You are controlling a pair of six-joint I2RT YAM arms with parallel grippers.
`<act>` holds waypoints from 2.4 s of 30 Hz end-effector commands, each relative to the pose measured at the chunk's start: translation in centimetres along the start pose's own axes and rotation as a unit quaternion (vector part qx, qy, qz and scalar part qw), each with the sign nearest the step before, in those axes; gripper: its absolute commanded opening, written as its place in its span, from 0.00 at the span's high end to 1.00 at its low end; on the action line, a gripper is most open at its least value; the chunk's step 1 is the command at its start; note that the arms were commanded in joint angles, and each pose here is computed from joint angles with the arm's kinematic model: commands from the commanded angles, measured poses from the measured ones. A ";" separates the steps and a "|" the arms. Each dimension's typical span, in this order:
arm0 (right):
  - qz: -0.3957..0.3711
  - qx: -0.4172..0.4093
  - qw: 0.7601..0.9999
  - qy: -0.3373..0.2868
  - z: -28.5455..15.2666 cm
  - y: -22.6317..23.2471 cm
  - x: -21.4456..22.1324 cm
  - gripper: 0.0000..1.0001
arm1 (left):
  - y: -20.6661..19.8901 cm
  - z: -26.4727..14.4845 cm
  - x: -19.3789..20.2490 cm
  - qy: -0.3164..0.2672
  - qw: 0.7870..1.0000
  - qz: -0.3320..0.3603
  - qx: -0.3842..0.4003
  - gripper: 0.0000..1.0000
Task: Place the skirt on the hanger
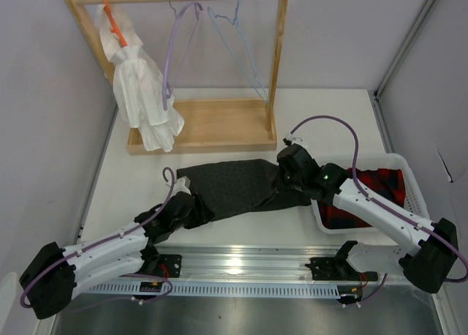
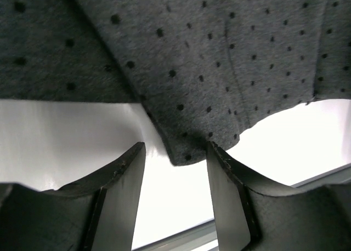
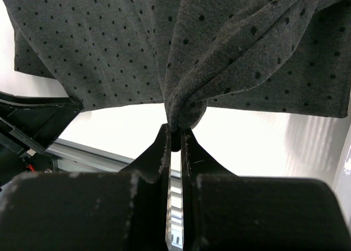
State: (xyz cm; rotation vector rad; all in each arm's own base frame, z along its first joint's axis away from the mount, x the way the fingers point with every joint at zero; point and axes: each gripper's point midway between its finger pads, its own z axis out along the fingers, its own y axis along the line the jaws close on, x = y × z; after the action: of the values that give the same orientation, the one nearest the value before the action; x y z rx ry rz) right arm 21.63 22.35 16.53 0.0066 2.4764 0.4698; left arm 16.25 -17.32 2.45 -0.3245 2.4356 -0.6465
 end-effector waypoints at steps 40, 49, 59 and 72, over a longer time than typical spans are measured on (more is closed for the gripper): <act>0.029 0.038 0.998 0.042 2.7 -5.0 5.8 1.00 | 3.0 -2.6 -10.1 -0.083 0.994 -0.036 -0.062 1.00; 0.013 0.008 0.996 -0.084 -4.7 -1.5 -5.8 1.00 | -7.0 -13.5 -21.0 -0.221 0.974 0.036 0.037 1.00; 0.030 -0.104 0.966 -0.234 -18.3 2.5 -14.0 1.00 | -11.2 -27.8 -23.3 -0.347 0.928 0.053 0.127 1.00; 0.039 -0.143 0.957 -0.248 -22.1 3.6 -14.9 1.00 | -11.4 -32.3 -23.3 -0.369 0.919 0.045 0.128 1.00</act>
State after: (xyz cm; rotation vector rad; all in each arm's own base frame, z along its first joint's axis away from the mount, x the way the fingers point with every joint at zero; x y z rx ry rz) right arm 19.52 18.90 41.67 0.0283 1.9390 0.8717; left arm 15.00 -8.68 41.37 -0.2047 1.6582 -0.7748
